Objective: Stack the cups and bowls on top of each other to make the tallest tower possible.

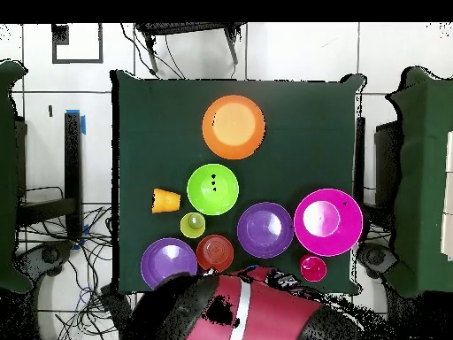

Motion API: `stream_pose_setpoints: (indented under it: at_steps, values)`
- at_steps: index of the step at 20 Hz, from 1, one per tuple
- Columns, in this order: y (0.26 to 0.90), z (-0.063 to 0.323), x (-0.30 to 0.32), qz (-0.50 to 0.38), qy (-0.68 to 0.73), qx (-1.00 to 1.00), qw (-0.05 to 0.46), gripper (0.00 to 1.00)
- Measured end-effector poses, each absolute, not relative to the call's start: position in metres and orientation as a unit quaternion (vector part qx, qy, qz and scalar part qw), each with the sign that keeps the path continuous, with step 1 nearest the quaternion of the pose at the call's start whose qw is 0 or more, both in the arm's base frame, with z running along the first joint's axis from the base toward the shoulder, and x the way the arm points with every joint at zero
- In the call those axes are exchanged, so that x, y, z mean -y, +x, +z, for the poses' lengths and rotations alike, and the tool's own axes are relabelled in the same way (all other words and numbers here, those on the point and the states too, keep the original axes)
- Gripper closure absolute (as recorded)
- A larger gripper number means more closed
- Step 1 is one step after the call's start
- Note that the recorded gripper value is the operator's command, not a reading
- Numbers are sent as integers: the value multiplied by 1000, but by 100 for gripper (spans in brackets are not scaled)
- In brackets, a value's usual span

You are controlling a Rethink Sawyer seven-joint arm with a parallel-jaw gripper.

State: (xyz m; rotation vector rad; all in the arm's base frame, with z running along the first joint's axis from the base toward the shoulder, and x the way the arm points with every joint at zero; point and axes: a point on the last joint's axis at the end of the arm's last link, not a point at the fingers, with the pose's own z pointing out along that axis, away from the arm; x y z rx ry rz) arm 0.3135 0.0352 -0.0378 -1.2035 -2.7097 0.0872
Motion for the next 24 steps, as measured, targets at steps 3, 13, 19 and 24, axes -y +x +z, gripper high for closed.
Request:
stream_pose_setpoints:
  at_steps: [3,13,19,24]
  values:
    - [319,-35,-36,28,-405,909,91,0]
    - [344,-21,-42,15,-404,910,96,0]
    - [357,-12,-44,12,-401,911,93,0]
    - [364,-5,-47,12,-395,914,93,0]
